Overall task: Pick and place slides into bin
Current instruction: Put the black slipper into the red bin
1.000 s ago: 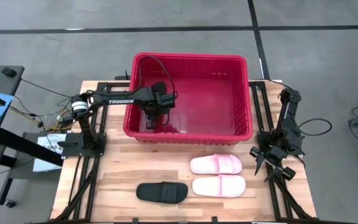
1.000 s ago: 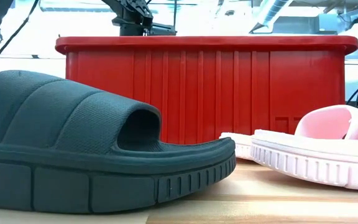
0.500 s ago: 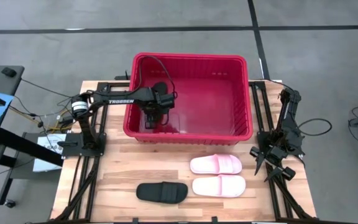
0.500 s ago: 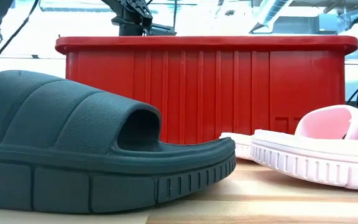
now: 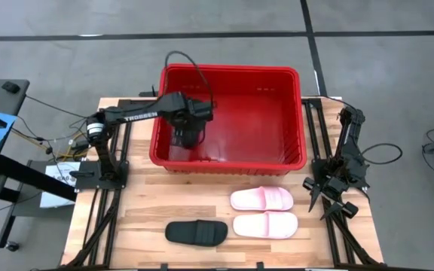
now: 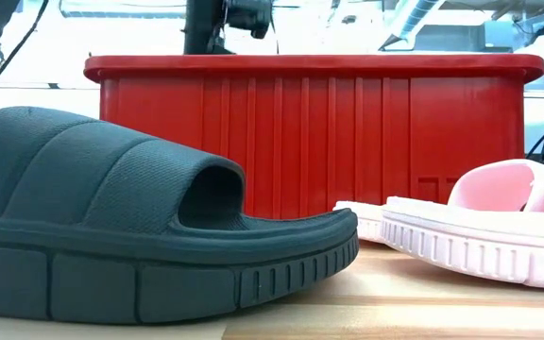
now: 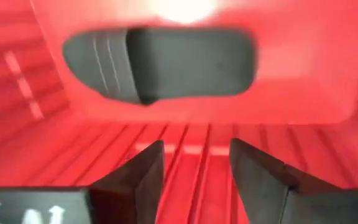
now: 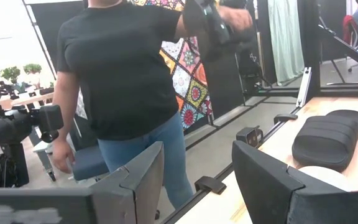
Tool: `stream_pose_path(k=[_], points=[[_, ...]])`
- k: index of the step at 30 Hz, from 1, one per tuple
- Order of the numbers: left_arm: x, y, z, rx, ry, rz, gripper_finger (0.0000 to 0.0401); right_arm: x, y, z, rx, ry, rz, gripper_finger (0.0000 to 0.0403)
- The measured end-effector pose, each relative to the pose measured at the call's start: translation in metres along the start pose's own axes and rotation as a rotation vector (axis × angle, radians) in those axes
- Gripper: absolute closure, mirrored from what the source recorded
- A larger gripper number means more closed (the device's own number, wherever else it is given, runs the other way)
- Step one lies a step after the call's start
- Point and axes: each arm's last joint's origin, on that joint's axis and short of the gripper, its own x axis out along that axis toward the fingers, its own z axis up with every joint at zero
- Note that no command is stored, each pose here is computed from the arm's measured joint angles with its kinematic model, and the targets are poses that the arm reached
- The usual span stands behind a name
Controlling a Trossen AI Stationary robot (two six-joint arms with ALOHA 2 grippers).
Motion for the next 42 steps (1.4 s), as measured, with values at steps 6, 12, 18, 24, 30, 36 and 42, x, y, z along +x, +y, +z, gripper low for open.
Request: stream_pose_path(k=[6, 12, 18, 24, 30, 36, 42], points=[[-0.072, 0.010, -0.009, 0.011, -0.418, -0.278, 0.0227, 0.000, 0.000, 0.000, 0.000, 0.000, 0.000, 0.0221], [-0.147, 0.008, -0.049, 0.065, -0.843, -0.421, 0.0227, 0.000, 0.000, 0.000, 0.000, 0.000, 0.000, 0.0221], [-0.189, -0.014, -0.095, 0.132, -1.023, -0.501, 0.0227, 0.000, 0.000, 0.000, 0.000, 0.000, 0.000, 0.0221], [-0.214, -0.044, -0.122, 0.220, -1.104, -0.616, 0.0227, 0.000, 0.000, 0.000, 0.000, 0.000, 0.000, 0.0221], [-0.229, -0.078, -0.139, 0.311, -1.074, -0.725, 0.0227, 0.000, 0.000, 0.000, 0.000, 0.000, 0.000, 0.0221], [-0.241, -0.117, -0.154, 0.406, -1.026, -0.765, 0.0227, 0.000, 0.000, 0.000, 0.000, 0.000, 0.000, 0.0221], [-0.223, -0.163, -0.160, 0.471, -1.028, -0.769, 0.0227, 0.000, 0.000, 0.000, 0.000, 0.000, 0.000, 0.0221]])
